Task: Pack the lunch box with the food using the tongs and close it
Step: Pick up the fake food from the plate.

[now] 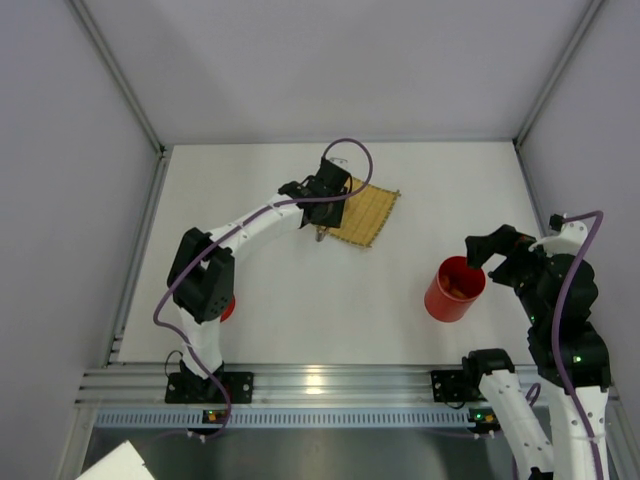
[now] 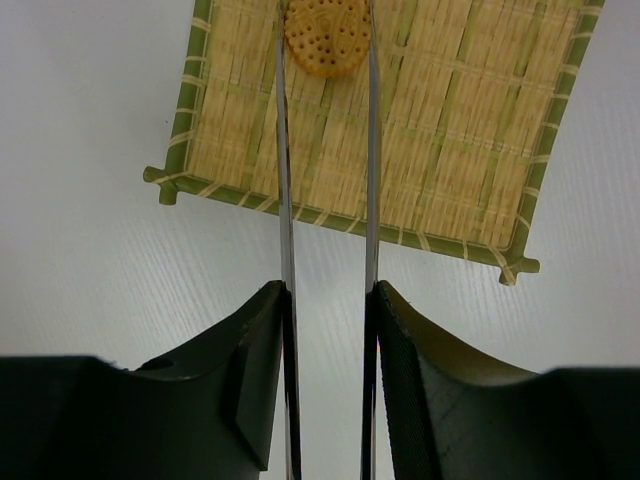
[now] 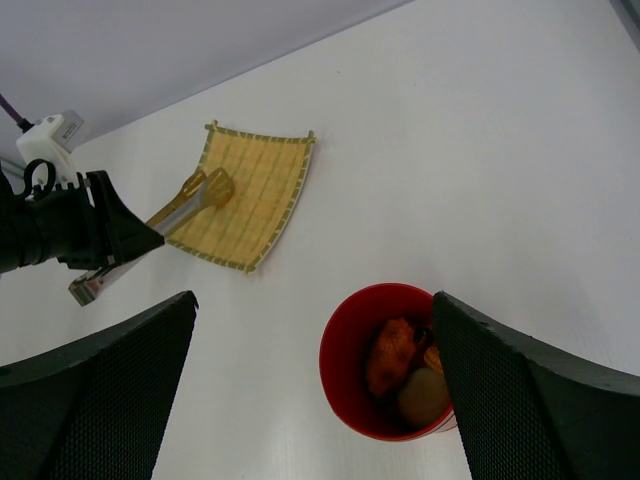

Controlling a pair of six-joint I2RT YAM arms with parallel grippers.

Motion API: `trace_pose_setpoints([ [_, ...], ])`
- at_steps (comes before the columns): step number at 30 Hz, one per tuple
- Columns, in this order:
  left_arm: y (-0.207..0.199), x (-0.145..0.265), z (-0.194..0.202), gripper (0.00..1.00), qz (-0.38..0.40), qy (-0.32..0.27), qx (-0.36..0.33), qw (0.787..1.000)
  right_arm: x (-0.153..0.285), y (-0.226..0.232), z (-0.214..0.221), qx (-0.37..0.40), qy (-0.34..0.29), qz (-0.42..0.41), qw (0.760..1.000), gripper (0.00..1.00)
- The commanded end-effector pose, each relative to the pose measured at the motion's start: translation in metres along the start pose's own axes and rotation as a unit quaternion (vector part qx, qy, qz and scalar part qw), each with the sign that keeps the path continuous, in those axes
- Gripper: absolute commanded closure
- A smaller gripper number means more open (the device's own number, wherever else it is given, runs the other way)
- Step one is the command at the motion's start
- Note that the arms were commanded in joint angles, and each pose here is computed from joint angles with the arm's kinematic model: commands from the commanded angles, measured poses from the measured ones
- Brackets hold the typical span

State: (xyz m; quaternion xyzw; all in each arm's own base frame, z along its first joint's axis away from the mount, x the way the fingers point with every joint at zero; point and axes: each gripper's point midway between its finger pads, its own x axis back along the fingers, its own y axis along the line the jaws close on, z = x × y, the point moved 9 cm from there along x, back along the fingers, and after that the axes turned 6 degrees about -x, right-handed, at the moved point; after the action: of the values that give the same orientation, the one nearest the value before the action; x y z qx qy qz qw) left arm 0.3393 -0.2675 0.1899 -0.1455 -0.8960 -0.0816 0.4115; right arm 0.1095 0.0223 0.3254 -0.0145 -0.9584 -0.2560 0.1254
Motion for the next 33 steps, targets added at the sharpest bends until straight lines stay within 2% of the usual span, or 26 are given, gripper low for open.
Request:
trace_pose_setpoints([
  [1, -0.002, 0.010, -0.019, 0.62, 0.011, -0.033, 0.007, 0.999, -0.003, 0.003, -0.007, 0.004, -0.020, -0.008, 1.000, 0.01],
  [5, 0.000, 0.018, -0.020, 0.68, 0.011, -0.035, 0.009, 0.999, -0.002, 0.003, -0.008, 0.003, -0.022, -0.010, 1.000, 0.01],
  [16, -0.007, 0.069, -0.037, 0.69, 0.033, -0.077, 0.001, 0.996, -0.002, 0.005, -0.009, 0.000, -0.021, -0.013, 1.000, 0.01],
  [25, -0.043, 0.133, -0.038, 0.68, 0.070, -0.125, -0.034, 0.989, -0.001, 0.005, -0.010, 0.000, -0.022, -0.012, 1.000, 0.01],
  [33, -0.095, 0.193, -0.010, 0.67, 0.129, -0.145, -0.096, 0.976, -0.002, 0.005, -0.010, 0.000, -0.022, -0.012, 1.000, 0.01],
])
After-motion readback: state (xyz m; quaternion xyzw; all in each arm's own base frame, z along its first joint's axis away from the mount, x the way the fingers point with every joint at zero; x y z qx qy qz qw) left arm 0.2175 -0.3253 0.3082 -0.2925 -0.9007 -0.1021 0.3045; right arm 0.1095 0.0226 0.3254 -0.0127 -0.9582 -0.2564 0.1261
